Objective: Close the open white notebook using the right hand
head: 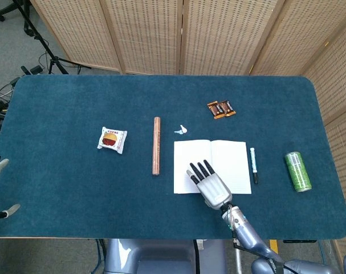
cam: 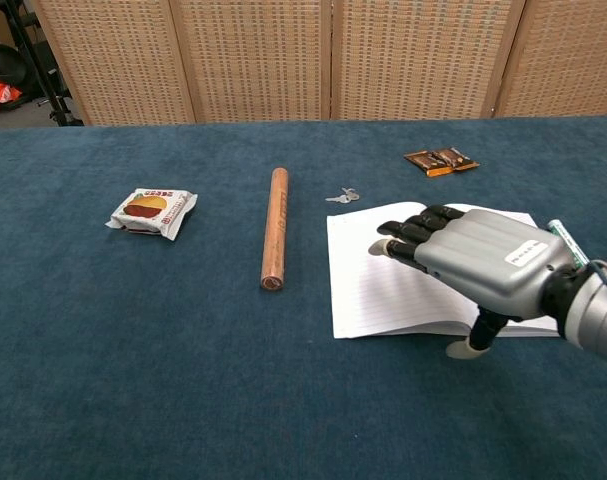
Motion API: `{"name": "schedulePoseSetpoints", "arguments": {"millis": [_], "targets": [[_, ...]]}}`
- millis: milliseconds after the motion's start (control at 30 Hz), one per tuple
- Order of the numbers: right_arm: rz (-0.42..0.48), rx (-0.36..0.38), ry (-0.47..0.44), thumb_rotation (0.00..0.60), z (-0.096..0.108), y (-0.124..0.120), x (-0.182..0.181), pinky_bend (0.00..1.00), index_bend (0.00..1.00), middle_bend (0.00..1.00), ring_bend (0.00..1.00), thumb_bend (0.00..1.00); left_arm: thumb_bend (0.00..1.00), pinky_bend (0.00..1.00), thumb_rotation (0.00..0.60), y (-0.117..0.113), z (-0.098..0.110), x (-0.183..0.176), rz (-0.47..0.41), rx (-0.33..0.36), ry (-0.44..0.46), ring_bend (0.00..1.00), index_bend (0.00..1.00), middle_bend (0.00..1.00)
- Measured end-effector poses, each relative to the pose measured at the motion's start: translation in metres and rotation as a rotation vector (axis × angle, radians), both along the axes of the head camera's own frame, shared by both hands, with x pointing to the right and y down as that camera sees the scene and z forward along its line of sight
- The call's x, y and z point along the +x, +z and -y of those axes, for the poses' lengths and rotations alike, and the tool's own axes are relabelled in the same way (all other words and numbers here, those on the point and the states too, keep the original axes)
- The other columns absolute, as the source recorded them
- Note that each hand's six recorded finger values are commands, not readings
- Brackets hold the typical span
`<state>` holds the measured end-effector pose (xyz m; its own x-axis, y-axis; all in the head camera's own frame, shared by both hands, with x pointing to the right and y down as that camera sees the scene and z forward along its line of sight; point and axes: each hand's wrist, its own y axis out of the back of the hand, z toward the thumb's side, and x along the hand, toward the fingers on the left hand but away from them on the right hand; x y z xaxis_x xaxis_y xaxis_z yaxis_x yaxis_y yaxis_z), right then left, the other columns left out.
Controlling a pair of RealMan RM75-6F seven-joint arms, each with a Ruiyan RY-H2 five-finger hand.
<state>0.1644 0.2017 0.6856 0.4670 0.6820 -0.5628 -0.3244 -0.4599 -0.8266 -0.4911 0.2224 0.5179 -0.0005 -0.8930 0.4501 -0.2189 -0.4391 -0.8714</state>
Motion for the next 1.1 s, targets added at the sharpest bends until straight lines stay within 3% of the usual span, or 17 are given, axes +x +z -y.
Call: {"name": "schedulePoseSetpoints", "arguments": {"millis": [433,900,1000,1100], "targets": [[-0.055,0.033,0.034,0.6,0.012,0.011,-0.023,0.0,0.0,0.0,0.0,0.0,0.0,0.0,0.6,-0.005,0.002,-0.007,-0.027,0.006,-0.018,0.0,0.0,0.0],[-0.14,0.042,0.029,0.6,0.011,0.025,-0.026,0.0,0.0,0.0,0.0,0.0,0.0,0.0,0.6,-0.007,0.002,-0.009,-0.036,0.01,-0.022,0.0,0.0,0.0],[-0.147,0.063,0.021,0.6,0.014,0.025,-0.027,0.0,0.05,0.0,0.0,0.08,0.0,0.0,0.6,-0.007,0.002,-0.01,-0.037,0.009,-0.023,0.0,0.0,0.0],[-0.152,0.093,0.012,0.6,0.018,0.026,-0.027,0.01,0.12,0.05,0.0,0.24,0.0,0.0,0.6,-0.008,0.002,-0.01,-0.038,0.009,-0.024,0.0,0.0,0.0]]}}
